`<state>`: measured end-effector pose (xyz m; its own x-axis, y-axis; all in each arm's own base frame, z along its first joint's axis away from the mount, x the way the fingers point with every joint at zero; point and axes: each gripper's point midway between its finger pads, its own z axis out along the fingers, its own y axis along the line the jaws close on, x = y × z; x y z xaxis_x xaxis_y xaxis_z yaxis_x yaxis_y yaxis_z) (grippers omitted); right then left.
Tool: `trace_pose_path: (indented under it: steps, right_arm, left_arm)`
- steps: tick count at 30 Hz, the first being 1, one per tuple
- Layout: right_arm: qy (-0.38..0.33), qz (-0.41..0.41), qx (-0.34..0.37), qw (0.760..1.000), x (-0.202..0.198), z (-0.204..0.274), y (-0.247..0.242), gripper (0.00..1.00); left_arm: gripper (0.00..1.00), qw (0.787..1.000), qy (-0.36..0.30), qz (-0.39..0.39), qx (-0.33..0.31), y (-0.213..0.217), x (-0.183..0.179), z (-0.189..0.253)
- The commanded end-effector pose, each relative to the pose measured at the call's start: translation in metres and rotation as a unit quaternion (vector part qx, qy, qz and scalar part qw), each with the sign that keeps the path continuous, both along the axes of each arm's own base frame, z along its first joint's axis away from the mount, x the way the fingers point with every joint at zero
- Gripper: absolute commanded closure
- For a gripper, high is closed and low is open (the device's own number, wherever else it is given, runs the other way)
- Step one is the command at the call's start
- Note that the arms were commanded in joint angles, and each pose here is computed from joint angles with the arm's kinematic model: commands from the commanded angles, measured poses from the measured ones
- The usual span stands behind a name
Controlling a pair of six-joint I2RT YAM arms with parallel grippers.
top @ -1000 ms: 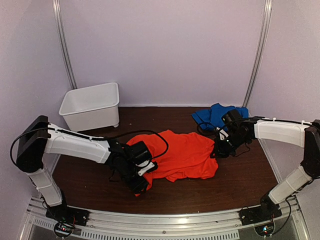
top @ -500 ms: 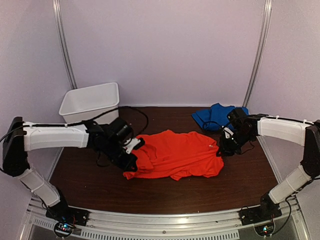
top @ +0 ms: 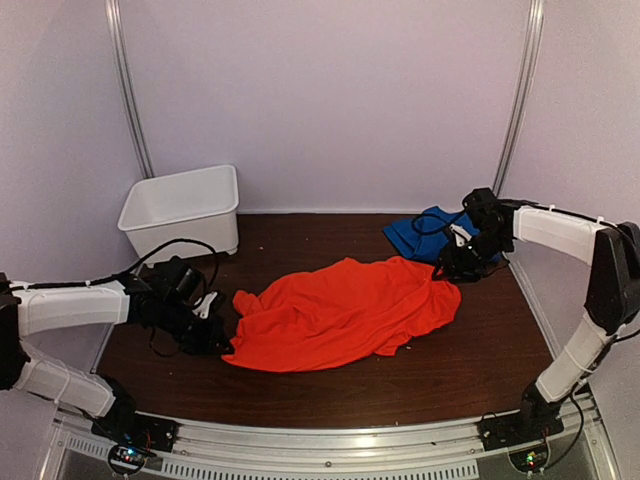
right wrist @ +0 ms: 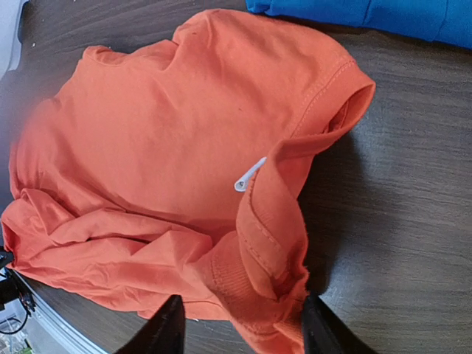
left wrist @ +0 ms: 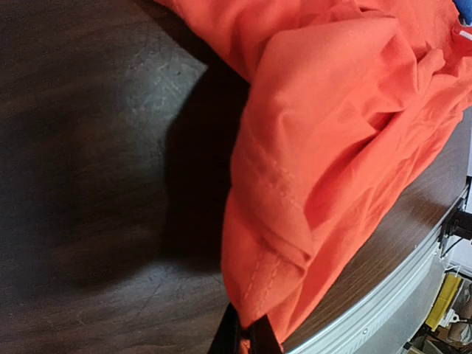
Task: Fold and stack the mixed laundry pile
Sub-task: Flatten out the crumpled T-shirt at the center of the board.
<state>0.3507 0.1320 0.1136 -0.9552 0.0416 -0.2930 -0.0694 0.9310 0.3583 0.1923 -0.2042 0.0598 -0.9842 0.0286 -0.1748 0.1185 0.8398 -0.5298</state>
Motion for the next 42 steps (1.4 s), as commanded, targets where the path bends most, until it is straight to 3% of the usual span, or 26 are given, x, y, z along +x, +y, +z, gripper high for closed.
trace_pose_path:
  steps: [1,3,10,16,19,27,33,35,40,41,42]
  right_arm:
    - [-0.005,0.0,-0.002,1.0,-0.022,0.025,-0.006,0.4]
    - [0.013,-0.008,0.012,1.0,-0.047,0.02,-0.007,0.39]
    - [0.056,-0.011,0.099,0.993,-0.135,-0.007,0.042,0.5]
    - [0.089,-0.027,0.089,0.992,-0.164,-0.05,0.052,0.5]
    - [0.083,-0.024,0.088,0.992,-0.16,-0.06,0.053,0.46]
    - [0.05,-0.042,0.014,0.998,-0.102,-0.075,0.038,0.35]
    - [0.03,-0.086,0.026,0.996,-0.063,-0.069,0.019,0.32]
    - [0.028,-0.089,0.028,0.995,-0.053,-0.072,0.018,0.39]
    - [0.029,-0.078,0.035,0.996,-0.047,-0.066,0.021,0.93]
    - [0.025,-0.076,0.037,0.996,-0.049,-0.061,0.021,1.0]
    - [0.021,-0.074,0.041,0.996,-0.053,-0.053,0.02,1.0]
  left_arm:
    - [1.0,0.999,-0.01,0.05,-0.004,0.002,0.015,0.002]
    - [1.0,0.998,-0.013,0.056,-0.004,0.003,0.016,0.001]
    - [1.0,0.998,-0.014,0.059,-0.008,0.001,0.019,0.0]
    - [1.0,0.998,-0.015,0.056,-0.009,-0.001,0.02,0.001]
    - [1.0,0.998,-0.016,0.055,-0.004,0.001,0.019,0.001]
    - [1.0,0.998,-0.025,0.055,-0.001,0.006,0.02,0.008]
    - [1.0,0.998,-0.034,0.058,0.0,0.01,0.027,0.013]
    - [1.0,0.998,-0.034,0.057,0.0,0.01,0.029,0.012]
    - [1.0,0.998,-0.039,0.053,-0.001,0.009,0.032,0.016]
    - [1.0,0.998,-0.04,0.049,-0.002,0.009,0.031,0.017]
    - [1.0,0.998,-0.04,0.044,-0.004,0.008,0.03,0.017]
